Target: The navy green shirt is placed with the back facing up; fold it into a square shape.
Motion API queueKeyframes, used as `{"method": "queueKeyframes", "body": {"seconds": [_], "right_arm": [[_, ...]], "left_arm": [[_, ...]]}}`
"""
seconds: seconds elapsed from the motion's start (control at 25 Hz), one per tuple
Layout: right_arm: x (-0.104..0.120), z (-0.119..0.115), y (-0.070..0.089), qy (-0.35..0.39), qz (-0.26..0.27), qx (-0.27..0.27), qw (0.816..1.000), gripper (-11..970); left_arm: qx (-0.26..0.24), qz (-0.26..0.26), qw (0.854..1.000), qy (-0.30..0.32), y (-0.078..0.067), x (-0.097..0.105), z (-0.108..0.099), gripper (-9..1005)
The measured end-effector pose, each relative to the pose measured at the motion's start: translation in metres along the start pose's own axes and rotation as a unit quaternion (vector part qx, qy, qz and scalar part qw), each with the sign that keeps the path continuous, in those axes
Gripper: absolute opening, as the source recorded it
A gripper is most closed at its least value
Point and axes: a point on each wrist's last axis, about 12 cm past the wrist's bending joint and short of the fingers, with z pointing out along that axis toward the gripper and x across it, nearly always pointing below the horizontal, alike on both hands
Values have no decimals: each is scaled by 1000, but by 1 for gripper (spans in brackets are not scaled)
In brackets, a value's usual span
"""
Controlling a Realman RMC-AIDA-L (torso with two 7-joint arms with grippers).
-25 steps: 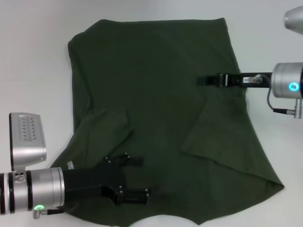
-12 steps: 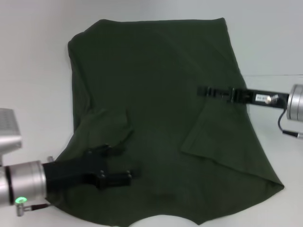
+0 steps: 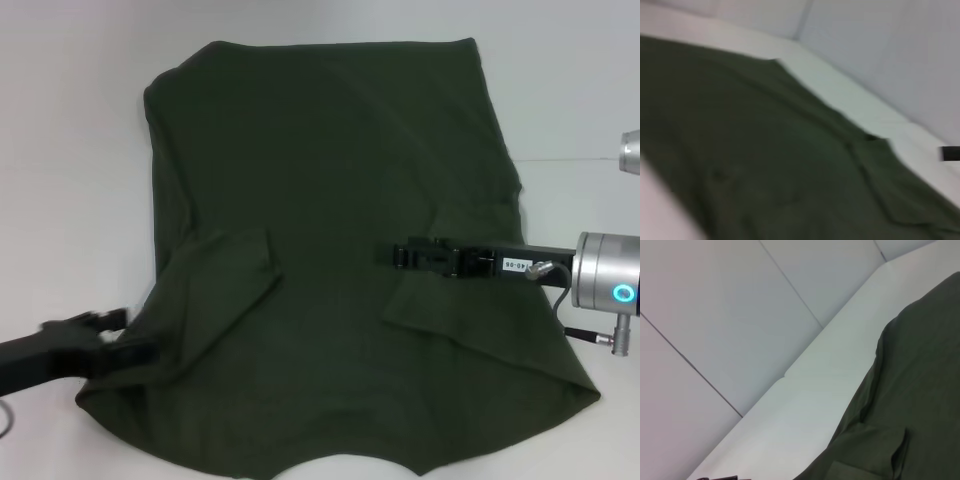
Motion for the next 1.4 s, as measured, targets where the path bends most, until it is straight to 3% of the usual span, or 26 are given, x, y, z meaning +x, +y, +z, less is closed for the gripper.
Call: {"method": "queueKeyframes", "body": {"seconds": [0.52, 0.96, 1.4], "right_arm": [[-6, 0, -1, -18, -3, 6, 1000, 930], [-9, -1, -2, -18, -10, 9, 1000, 929], [-9, -1, -2, -16, -10, 9, 1000, 929]], "left_arm": [[-79, -103, 991, 24, 20, 17, -37, 949], [-82, -127, 987, 53, 19, 33, -34, 950], [-59, -118, 988, 84, 12, 37, -24, 912]]}}
